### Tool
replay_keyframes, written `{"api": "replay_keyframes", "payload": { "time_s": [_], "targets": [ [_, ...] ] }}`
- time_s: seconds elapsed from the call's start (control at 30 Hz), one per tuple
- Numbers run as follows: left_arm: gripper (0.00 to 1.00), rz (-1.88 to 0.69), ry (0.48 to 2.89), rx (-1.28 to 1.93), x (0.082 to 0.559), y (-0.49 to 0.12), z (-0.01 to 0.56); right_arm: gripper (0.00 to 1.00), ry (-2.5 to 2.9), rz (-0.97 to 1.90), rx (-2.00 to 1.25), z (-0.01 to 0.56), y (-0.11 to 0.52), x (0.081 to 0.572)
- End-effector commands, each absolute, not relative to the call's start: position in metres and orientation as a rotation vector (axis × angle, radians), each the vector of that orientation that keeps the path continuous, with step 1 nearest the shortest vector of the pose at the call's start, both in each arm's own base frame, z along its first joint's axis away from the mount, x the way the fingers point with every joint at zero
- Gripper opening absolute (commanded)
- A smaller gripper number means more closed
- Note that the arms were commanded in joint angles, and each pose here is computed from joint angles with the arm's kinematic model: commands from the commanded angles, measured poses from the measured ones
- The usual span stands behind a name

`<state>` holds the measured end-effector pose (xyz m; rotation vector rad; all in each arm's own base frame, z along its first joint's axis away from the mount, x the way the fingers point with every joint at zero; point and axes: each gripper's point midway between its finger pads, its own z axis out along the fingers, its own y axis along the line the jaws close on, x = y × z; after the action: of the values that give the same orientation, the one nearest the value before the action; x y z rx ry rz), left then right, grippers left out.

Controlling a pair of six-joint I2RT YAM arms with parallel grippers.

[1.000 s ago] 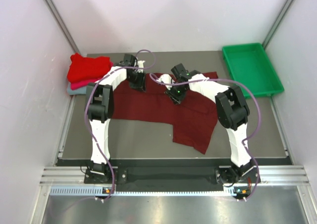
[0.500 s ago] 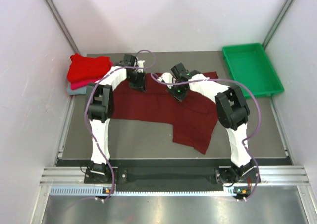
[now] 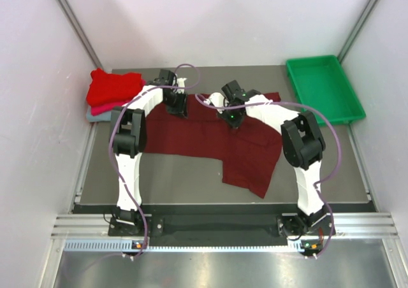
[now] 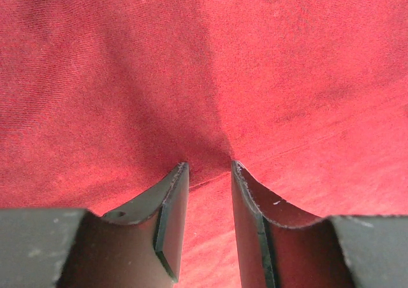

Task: Fold and stack the t-shirts
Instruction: Fold the tshirt

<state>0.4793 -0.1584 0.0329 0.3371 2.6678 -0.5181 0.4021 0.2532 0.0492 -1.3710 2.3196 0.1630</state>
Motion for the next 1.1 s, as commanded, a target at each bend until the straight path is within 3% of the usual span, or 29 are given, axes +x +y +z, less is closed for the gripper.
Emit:
{"api": "replay_keyframes", "payload": {
  "time_s": [0.0, 0.37, 0.6, 1.07],
  "targets": [
    [0.38, -0.542, 2.702, 0.330, 0.470, -0.160, 0.030, 0.00, 2.242, 0.183, -1.383, 0.098, 0.255, 0.394],
    [0.38, -0.565, 2.702, 0.317, 0.474, -0.164, 0.026, 0.00, 2.277, 0.255, -1.467, 0.116, 0.244, 0.359],
    [0.38, -0.569, 2.704, 0.320, 0.474, -0.165, 0.026, 0.27, 2.339, 0.243, -1.427, 0.088, 0.247, 0.369],
    [0.38, -0.537, 2.714, 0.321, 0.469, -0.159, 0.025, 0.28, 2.341, 0.198, -1.433, 0.056, 0.252, 0.388]
  ]
}}
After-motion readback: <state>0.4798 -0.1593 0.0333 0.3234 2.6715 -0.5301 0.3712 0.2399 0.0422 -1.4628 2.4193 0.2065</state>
